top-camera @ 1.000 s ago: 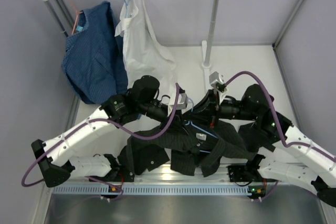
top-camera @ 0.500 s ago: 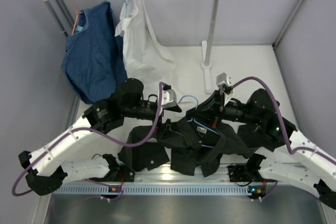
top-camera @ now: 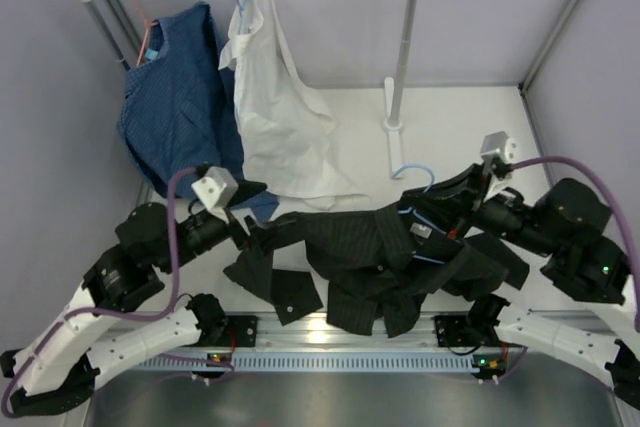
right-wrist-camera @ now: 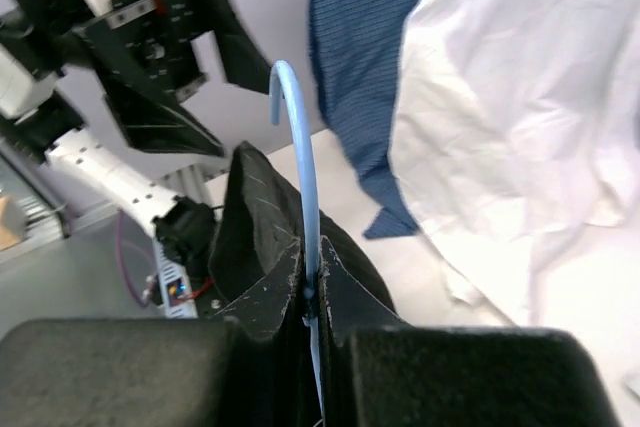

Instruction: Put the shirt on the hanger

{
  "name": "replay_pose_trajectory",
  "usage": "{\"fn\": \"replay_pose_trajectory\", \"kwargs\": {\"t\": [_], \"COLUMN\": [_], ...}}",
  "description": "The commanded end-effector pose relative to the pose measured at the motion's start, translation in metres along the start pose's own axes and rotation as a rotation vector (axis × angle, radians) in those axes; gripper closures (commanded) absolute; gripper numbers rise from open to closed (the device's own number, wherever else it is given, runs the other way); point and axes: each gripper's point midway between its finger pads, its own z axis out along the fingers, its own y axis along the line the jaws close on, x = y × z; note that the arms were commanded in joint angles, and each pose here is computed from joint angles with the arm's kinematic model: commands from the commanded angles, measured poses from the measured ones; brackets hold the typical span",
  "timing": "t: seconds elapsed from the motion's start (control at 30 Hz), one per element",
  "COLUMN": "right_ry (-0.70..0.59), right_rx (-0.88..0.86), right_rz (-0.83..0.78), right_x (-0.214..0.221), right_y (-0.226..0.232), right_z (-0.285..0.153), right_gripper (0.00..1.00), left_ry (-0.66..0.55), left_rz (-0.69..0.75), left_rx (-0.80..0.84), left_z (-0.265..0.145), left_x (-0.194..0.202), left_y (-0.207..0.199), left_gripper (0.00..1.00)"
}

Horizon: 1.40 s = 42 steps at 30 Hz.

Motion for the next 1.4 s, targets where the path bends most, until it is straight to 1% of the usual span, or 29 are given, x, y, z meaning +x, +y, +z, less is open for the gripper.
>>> {"fn": "replay_pose_trajectory", "kwargs": {"t": [0.0,0.03,0.07,0.1,0.13,0.17,0.23,0.27,0.33,0.37,0.47,0.5,0.53,0.57,0.6,0.63,0.7,0.73,0.77,0.83,0.93,1.07,1.13,1.17,1.2,1.27,1.3,1.33,1.37], "right_ry": [-0.082,-0.046,-0.044,-0.069,-0.046,-0.066,-0.049,-0.053,-0.071,-0.081,-0.088,-0.086,-0.086,-0.084,-0.078,-0.078,-0.076,-0.073,-0.069,-0.091,-0.112,-0.121,-0.122,-0.119,-0.113,-0.102,-0.1,-0.094,-0.082], "right_rx": [0.141,0.159,0.167,0.164,0.167,0.157,0.148,0.125,0.108,0.1,0.102,0.102,0.104,0.107,0.115,0.126,0.186,0.211,0.258,0.276,0.259,0.219,0.218,0.22,0.22,0.223,0.221,0.224,0.198], "right_rz": [-0.055,-0.05,-0.051,-0.059,-0.058,-0.062,-0.063,-0.065,-0.064,-0.059,-0.059,-0.062,-0.062,-0.065,-0.071,-0.077,-0.099,-0.107,-0.119,-0.125,-0.126,-0.112,-0.114,-0.113,-0.114,-0.115,-0.115,-0.115,-0.109], "right_x": [-0.055,-0.052,-0.056,-0.072,-0.07,-0.082,-0.084,-0.088,-0.096,-0.1,-0.103,-0.103,-0.103,-0.103,-0.101,-0.101,-0.099,-0.096,-0.093,-0.094,-0.095,-0.095,-0.096,-0.096,-0.094,-0.091,-0.089,-0.087,-0.081], "right_y": [-0.011,-0.013,-0.013,-0.01,-0.01,-0.006,-0.004,0.001,0.006,0.009,0.009,0.008,0.008,0.007,0.006,0.004,-0.007,-0.012,-0.021,-0.022,-0.018,-0.011,-0.011,-0.012,-0.012,-0.014,-0.014,-0.016,-0.012], "right_z": [-0.031,-0.031,-0.032,-0.038,-0.036,-0.04,-0.038,-0.039,-0.041,-0.043,-0.044,-0.044,-0.044,-0.043,-0.044,-0.045,-0.051,-0.054,-0.056,-0.066,-0.072,-0.068,-0.067,-0.066,-0.064,-0.061,-0.06,-0.058,-0.054], "right_gripper": [1.0,1.0,1.0,1.0,1.0,1.0,1.0,1.0,1.0,1.0,1.0,1.0,1.0,1.0,1.0,1.0,1.0,1.0,1.0,1.0,1.0,1.0,1.0,1.0,1.0,1.0,1.0,1.0,1.0], "left_ry": [-0.122,-0.13,-0.16,-0.161,-0.15,-0.161,-0.143,-0.12,-0.099,-0.071,-0.063,-0.056,-0.054,-0.053,-0.046,-0.059,-0.062,-0.07,-0.071,-0.057,-0.015,0.029,0.029,0.035,0.038,0.014,0.0,-0.013,-0.032], "left_rz": [-0.095,-0.098,-0.102,-0.102,-0.104,-0.1,-0.097,-0.094,-0.092,-0.091,-0.092,-0.092,-0.094,-0.098,-0.104,-0.126,-0.15,-0.171,-0.181,-0.192,-0.185,-0.201,-0.213,-0.211,-0.214,-0.206,-0.19,-0.182,-0.17], "left_rx": [-0.114,-0.108,-0.08,-0.06,-0.044,0.003,0.014,-0.009,-0.06,-0.065,-0.049,-0.059,-0.073,-0.101,-0.15,-0.276,-0.4,-0.515,-0.565,-0.659,-0.667,-0.598,-0.562,-0.534,-0.475,-0.417,-0.344,-0.313,-0.279], "left_z": [-0.014,-0.015,-0.018,-0.017,-0.013,-0.009,0.0,0.008,0.016,0.025,0.035,0.039,0.042,0.042,0.044,0.04,0.032,0.021,0.015,0.007,0.009,0.027,0.032,0.035,0.038,0.037,0.036,0.034,0.031], "left_x": [-0.007,-0.004,-0.006,-0.003,0.006,0.004,0.013,0.018,0.022,0.028,0.031,0.034,0.035,0.036,0.038,0.039,0.046,0.049,0.051,0.059,0.069,0.076,0.072,0.071,0.069,0.056,0.048,0.041,0.033], "left_y": [0.018,0.017,0.012,0.009,0.006,-0.002,-0.003,0.001,0.01,0.011,0.009,0.011,0.013,0.018,0.026,0.048,0.068,0.085,0.092,0.106,0.106,0.095,0.089,0.084,0.075,0.066,0.055,0.05,0.045], "left_gripper": [0.02,0.02,0.02,0.02,0.02,0.03,0.05,0.1,0.13,0.18,0.23,0.36,0.52,0.72,1.0,1.0,1.0,1.0,1.0,1.0,1.0,1.0,0.99,0.9,0.78,0.78,0.7,0.59,0.44]}}
